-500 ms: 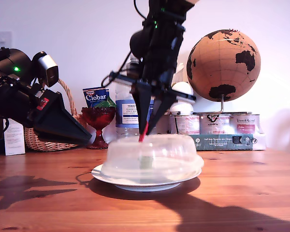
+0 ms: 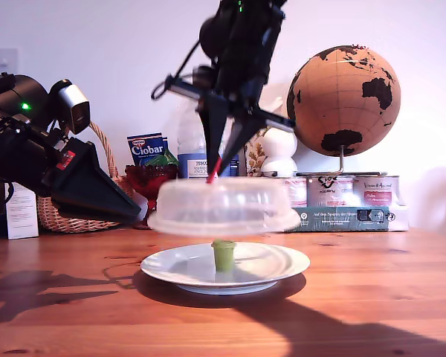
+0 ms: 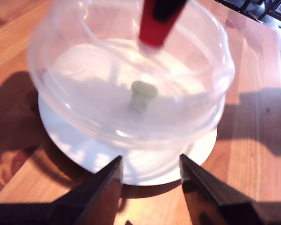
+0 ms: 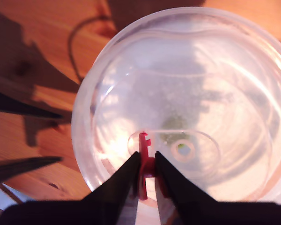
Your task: Lift the plastic dome with your right arm while removing the green coffee capsule from the plate using your left arm.
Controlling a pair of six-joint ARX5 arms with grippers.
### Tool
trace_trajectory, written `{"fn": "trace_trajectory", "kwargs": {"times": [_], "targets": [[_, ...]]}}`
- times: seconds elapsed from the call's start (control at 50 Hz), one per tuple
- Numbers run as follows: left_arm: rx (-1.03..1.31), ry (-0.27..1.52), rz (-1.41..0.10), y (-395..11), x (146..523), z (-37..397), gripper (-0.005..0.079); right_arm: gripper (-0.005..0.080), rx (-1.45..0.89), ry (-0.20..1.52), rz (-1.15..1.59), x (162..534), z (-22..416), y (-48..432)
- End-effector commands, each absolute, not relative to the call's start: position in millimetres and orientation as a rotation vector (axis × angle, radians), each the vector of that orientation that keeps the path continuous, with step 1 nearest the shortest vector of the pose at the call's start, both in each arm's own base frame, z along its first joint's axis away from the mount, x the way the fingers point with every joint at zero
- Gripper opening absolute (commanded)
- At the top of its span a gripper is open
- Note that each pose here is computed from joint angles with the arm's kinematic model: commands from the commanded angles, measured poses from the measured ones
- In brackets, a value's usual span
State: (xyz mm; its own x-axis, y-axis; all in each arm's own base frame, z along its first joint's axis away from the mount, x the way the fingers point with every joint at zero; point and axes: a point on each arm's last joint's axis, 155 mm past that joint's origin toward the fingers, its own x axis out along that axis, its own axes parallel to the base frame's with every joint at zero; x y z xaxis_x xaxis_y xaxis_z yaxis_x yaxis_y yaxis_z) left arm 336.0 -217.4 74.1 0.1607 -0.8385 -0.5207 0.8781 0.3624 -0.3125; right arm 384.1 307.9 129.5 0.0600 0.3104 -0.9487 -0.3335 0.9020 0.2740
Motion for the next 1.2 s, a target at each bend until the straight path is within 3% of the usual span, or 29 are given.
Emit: {"fn": "trace_trajectory", "kwargs": {"times": [0.0, 0.92, 1.18], "targets": [[0.079, 0.685, -1.230, -218, 336, 74, 0.0340, -0.0013, -0.025, 1.435, 0.498, 382, 126, 314], [0.238, 0.584, -1.275, -241, 336, 74, 0.0343, -0.0013, 0.048, 1.344, 0.450, 414, 161, 277], [0.281, 0.514, -1.282, -253, 341, 81, 0.0401, -0.0013, 0.059, 1.337, 0.429, 424, 161, 261]]}}
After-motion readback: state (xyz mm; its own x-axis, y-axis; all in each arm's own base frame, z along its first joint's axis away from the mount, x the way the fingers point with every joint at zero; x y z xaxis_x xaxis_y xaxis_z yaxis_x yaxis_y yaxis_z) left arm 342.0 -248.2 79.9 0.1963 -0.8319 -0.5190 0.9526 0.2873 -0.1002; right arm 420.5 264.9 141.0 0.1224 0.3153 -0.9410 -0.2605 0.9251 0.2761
